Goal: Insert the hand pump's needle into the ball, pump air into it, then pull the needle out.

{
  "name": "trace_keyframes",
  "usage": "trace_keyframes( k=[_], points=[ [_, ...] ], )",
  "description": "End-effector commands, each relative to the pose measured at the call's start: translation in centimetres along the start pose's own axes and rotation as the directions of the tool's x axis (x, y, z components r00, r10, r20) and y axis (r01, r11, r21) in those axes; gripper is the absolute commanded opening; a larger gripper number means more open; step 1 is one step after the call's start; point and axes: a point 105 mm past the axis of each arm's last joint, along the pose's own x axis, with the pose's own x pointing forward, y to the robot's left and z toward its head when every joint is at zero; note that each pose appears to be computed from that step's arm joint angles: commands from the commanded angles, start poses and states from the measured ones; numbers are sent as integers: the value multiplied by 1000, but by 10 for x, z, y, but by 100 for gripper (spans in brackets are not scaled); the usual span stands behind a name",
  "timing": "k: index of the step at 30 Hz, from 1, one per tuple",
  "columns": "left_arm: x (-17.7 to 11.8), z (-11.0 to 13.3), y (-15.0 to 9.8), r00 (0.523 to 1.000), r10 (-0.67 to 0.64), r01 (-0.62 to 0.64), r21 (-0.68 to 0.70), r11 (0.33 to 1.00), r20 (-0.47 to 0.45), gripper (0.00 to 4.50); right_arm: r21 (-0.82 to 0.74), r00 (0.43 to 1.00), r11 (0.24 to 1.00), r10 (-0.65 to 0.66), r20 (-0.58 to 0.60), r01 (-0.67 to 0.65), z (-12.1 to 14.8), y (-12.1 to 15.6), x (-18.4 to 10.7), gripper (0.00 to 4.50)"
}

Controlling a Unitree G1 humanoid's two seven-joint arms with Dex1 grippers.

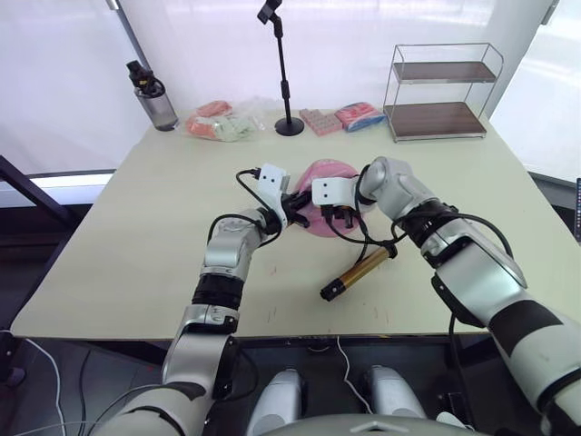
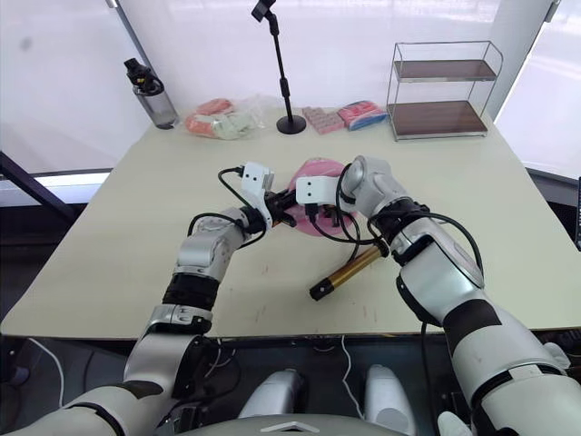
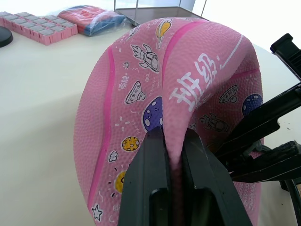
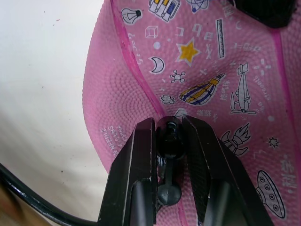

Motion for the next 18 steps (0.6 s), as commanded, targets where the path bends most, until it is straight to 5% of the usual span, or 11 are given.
trace_keyframes(
  k=[1, 12, 18],
  points=[
    [-3, -50, -2, 985, -12, 0, -69, 998, -173, 0, 72, 976, 997, 42, -213, -27, -66, 18, 8, 36],
    [-5, -50, 1, 985, -3, -9, -68, 998, -174, 0, 77, 979, 997, 37, -200, -22, -64, 23, 16, 36],
    [-5, -50, 2, 985, -3, -8, -64, 998, -170, 0, 91, 996, 995, -19, -88, 27, -49, 12, 11, 36]
  ],
)
